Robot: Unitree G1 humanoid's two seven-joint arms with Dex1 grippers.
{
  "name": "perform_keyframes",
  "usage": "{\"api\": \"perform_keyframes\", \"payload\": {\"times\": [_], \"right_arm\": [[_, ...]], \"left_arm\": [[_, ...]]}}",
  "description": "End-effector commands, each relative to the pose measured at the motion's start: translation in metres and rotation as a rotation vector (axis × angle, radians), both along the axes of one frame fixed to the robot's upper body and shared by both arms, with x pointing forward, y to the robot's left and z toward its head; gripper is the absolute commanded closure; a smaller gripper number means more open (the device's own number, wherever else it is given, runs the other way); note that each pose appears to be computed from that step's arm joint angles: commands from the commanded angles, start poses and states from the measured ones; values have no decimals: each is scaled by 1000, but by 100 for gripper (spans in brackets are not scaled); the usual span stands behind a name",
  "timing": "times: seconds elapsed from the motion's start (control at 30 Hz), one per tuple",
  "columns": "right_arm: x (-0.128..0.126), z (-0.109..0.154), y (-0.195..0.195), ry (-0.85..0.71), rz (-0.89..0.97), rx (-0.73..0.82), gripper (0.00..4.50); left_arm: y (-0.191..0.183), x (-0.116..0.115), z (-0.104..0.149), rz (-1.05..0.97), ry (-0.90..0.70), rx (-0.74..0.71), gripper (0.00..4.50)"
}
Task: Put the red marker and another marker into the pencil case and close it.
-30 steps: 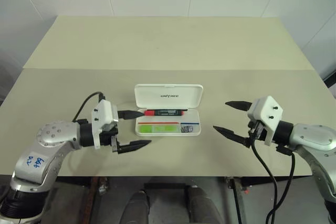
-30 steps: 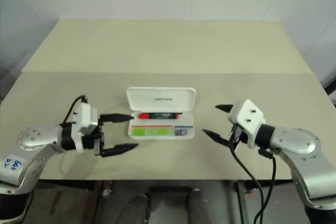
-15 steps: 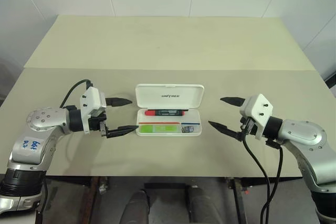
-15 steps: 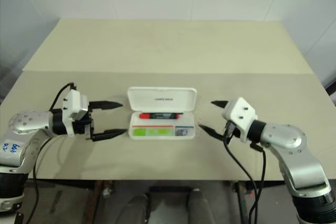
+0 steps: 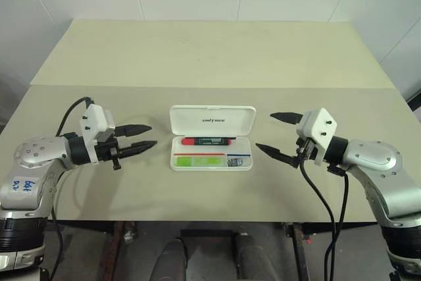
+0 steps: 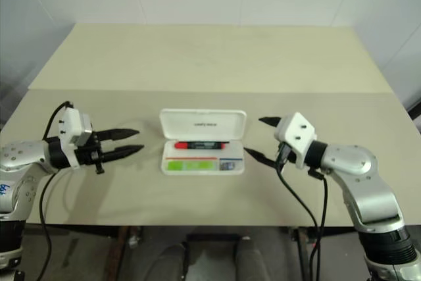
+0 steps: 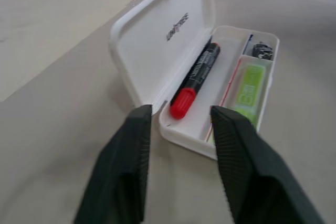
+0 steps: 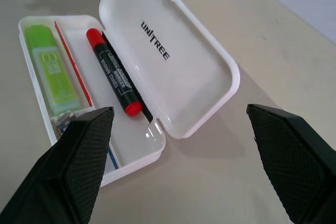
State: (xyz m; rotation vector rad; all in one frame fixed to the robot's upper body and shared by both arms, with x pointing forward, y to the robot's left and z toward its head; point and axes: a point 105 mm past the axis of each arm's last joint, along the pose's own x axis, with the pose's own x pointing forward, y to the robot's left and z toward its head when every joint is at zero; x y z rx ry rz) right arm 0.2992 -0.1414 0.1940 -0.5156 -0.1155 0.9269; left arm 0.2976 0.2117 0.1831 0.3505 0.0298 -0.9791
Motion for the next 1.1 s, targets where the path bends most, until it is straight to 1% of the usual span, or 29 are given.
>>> {"api": "perform_keyframes", "payload": {"times": [0.03,0.07,0.1,0.17,0.23,0.5,0.63,0.73,0.9,1.03,1.1], "right_arm": [[-5,16,7,-40,55,18,19],[-6,17,8,-43,62,14,19],[-7,17,8,-46,67,9,19],[-7,18,7,-54,59,5,19],[-7,18,6,-55,52,3,19],[-7,17,5,-58,28,0,19],[-7,19,4,-64,21,1,19],[-6,20,4,-70,16,5,19],[-6,22,4,-77,6,12,19],[-6,21,5,-75,0,16,19],[-6,21,5,-75,0,20,19]], "left_arm": [[14,10,15,73,-72,-14,407],[17,15,15,99,-82,-20,442],[21,20,15,132,-91,-22,449],[28,37,12,224,-105,-37,449],[28,45,8,252,-105,-42,449],[0,74,-2,200,-85,-42,449],[-24,93,-5,157,-53,-70,449],[-42,101,-6,105,-41,-84,449],[-62,98,-2,-1,-34,-115,449],[-69,84,3,-124,-17,-153,449],[-68,70,6,-205,-7,-159,449]]}}
